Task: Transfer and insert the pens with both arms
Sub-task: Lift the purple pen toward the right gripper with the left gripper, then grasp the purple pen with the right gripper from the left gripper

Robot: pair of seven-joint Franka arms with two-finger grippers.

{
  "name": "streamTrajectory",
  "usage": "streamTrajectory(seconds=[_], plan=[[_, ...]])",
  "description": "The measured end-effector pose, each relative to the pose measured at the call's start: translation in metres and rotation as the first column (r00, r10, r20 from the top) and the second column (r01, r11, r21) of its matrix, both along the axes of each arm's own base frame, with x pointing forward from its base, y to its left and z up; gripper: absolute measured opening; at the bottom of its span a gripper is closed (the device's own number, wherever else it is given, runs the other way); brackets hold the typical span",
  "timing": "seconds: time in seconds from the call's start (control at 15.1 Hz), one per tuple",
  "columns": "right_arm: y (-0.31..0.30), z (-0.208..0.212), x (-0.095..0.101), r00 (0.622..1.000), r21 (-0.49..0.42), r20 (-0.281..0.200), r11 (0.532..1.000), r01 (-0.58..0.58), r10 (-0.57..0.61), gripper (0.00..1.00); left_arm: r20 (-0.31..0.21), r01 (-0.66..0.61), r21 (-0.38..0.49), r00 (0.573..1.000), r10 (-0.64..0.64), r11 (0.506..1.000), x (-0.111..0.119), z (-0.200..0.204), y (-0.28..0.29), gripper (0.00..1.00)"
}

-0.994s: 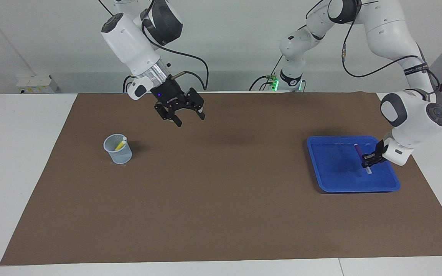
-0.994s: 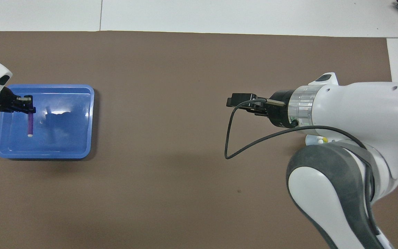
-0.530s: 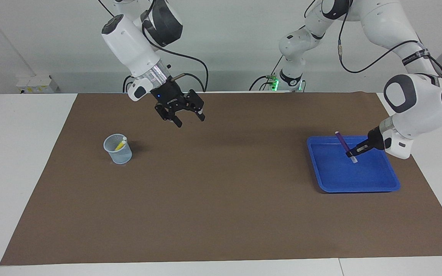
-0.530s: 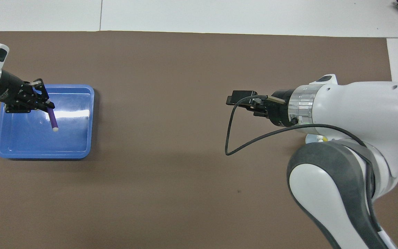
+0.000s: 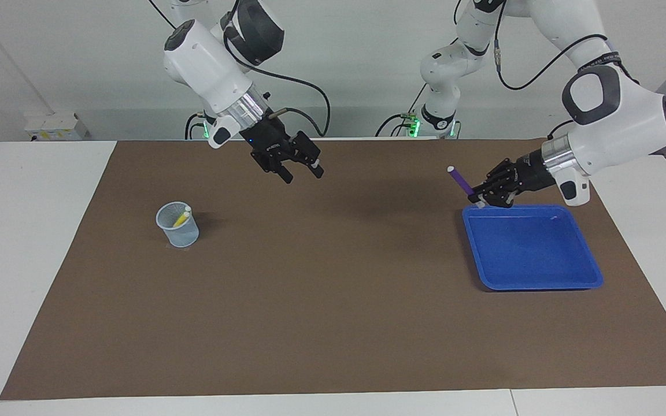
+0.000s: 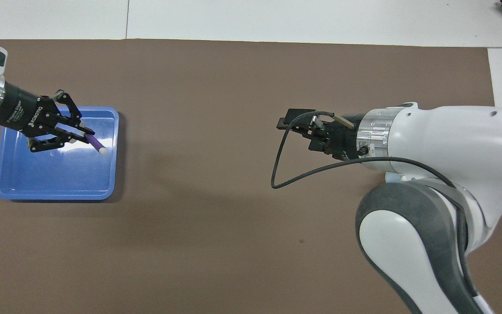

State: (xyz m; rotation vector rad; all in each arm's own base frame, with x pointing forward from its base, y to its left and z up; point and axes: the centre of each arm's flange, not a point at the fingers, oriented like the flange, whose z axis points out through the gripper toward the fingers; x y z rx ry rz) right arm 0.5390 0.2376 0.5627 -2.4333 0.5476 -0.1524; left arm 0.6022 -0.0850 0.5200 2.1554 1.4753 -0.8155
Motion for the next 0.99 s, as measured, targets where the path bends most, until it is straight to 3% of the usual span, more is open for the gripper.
streamTrajectory(seconds=[0.27,0.53,0.66,0.99], plan=[[0.023,0.029,-0.006,0.997,0.057,-0.027,0.996,0.072,-0.071,1.0,-0.152,-0.114,-0.075,0.983,0.102,0.991,-0.011,-0.008,-0.016,0.17],[0.088,0.039,-0.03,0.99,0.147,-0.01,0.979,0.139,-0.139,1.0,-0.27,-0.17,-0.064,0.951,0.147,0.983,-0.031,-0.019,-0.045,0.17],[0.108,0.034,-0.038,0.991,0.157,-0.016,0.978,0.134,-0.133,1.0,-0.297,-0.182,-0.045,0.941,0.161,0.982,-0.038,-0.02,-0.069,0.17],[0.14,0.004,-0.04,0.995,0.125,0.008,0.987,0.101,-0.103,1.0,-0.3,-0.202,-0.034,0.936,0.183,0.979,-0.051,-0.025,-0.103,0.17]])
